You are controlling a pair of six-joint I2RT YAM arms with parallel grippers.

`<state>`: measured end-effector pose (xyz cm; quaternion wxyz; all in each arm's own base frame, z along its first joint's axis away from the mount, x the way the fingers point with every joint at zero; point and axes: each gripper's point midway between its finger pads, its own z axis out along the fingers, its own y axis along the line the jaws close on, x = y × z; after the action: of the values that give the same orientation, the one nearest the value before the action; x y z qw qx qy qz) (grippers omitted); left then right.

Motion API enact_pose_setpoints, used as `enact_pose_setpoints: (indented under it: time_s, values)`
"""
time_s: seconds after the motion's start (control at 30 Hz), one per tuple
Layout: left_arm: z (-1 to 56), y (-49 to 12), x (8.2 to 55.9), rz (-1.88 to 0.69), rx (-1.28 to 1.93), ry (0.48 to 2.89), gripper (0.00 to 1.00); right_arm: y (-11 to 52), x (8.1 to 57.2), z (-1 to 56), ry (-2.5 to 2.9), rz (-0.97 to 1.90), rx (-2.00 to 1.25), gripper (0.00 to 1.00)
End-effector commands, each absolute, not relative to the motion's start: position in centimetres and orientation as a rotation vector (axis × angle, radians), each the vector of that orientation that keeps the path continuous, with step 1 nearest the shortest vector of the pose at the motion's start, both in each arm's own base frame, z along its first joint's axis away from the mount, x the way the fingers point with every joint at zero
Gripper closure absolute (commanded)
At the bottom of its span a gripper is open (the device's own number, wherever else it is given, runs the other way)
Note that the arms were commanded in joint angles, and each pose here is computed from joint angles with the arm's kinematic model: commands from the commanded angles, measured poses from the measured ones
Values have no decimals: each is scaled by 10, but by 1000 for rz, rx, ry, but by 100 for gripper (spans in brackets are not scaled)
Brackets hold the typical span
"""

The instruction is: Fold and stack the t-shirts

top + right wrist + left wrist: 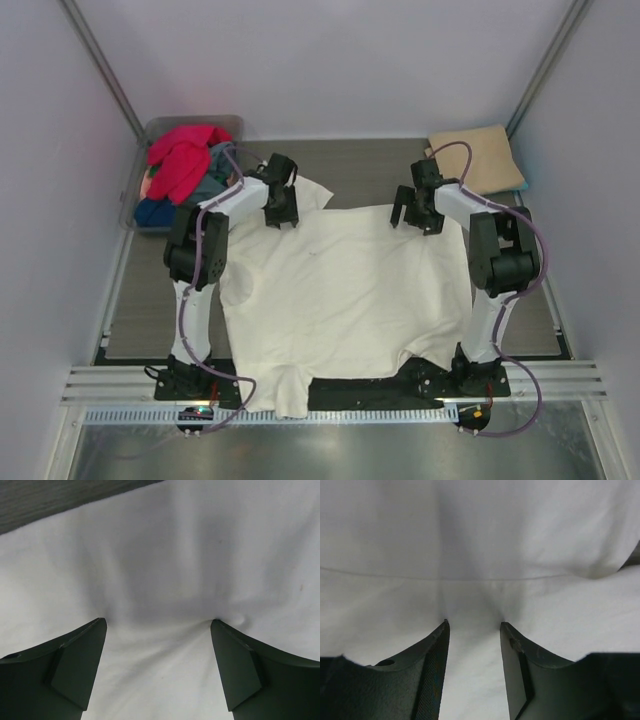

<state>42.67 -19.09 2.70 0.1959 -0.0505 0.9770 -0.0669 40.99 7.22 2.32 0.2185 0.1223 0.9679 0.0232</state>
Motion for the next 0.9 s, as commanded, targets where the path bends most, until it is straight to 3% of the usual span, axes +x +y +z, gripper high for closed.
enact_pose_setpoints:
  time_s: [0.0,0.17,0.3,0.4,0.43,0.47,0.5,0.6,0.7,0.73,0.87]
  values:
    - [10,-189,454,-198,-143,2733,54,59,428,-1,2692,46,405,8]
    - [26,-210,519,-296,-127,2682,56,57,470,-2,2672,31,415,9]
    - [106,-233,562,-412,-74,2523,56,59,501,32,2594,53,412,9]
    - [173,-236,552,-463,-42,2420,46,54,500,63,2543,25,418,9]
    - [190,-237,545,-474,-24,2385,41,54,497,73,2530,24,416,9]
    - [171,-231,525,-447,-25,2456,40,53,495,81,2518,23,409,9]
    - [216,-223,505,-453,-24,2387,39,54,486,81,2526,17,401,9]
    - [239,-194,440,-389,-31,2383,35,60,463,111,2496,28,359,9]
    - [223,-151,383,-244,-81,2414,29,76,433,135,2477,40,289,9]
    - [250,-131,358,-214,-115,2332,24,82,423,139,2479,44,262,9]
    - [249,-95,283,-217,-237,2284,15,116,374,172,2415,113,161,8]
